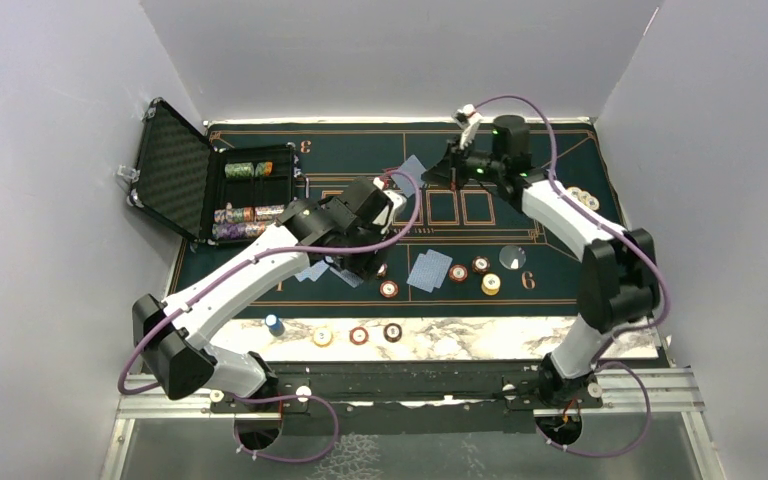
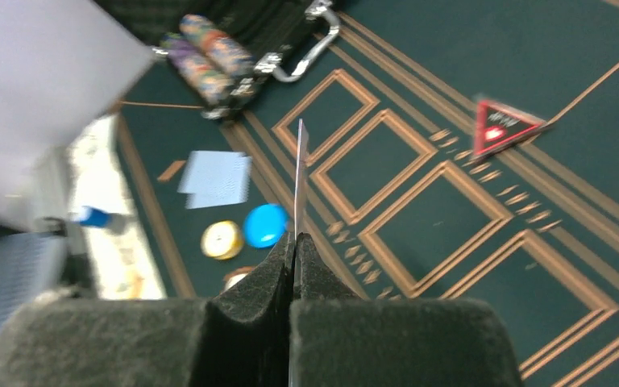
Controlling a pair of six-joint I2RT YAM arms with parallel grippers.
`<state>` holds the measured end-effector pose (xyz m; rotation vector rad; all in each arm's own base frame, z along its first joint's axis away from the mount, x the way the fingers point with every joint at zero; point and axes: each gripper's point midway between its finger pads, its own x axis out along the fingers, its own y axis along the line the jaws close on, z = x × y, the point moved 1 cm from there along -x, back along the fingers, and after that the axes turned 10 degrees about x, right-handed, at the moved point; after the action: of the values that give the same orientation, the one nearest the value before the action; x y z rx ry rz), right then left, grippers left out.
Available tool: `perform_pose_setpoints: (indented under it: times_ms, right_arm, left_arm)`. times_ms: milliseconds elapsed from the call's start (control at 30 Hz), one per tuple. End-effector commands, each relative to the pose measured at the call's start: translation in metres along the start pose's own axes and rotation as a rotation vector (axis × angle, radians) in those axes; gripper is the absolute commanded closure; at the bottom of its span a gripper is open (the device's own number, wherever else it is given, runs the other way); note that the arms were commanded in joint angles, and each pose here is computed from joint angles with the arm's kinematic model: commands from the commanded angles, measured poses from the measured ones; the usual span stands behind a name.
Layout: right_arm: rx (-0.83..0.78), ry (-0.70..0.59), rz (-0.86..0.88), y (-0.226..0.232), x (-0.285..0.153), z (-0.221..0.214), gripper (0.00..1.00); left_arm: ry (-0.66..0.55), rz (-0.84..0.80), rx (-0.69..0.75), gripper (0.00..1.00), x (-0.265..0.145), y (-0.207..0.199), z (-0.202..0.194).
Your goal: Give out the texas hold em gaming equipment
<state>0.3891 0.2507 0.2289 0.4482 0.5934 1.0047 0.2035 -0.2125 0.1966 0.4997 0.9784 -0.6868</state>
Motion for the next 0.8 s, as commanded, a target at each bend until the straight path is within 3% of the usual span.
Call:
perform_pose_setpoints:
  times_ms: [0, 300, 433, 633, 767]
  right_arm:
    - [-0.398, 0.042, -0.182, -0.055, 0.039, 0.003, 0.99]
    - [-0.952, 0.090, -0.230, -0.091, 0.087, -0.007, 0.99]
    - [-1.174, 0.080, -0.219, -0.084, 0.100, -0.021, 0.99]
    - [-1.356, 0.093, -0.217, -0.062, 0.142, -0.060, 0.99]
    - [-1.379, 0.145, -0.180, -0.056, 0.169, -0.089, 0.99]
  left_arm:
    - [-0.039, 0.026, -0.069, 1.00, -0.021, 0.008, 0.012]
    - [0.006, 0.060, -0.141, 1.00, -0.041, 0.026, 0.006]
    - [0.003, 0.060, -0.179, 1.00, -0.046, 0.033, 0.005]
    - [-0.004, 0.070, -0.232, 1.00, -0.054, 0.053, 0.011]
    - [0.005, 0.067, -0.261, 1.00, -0.056, 0.063, 0.014]
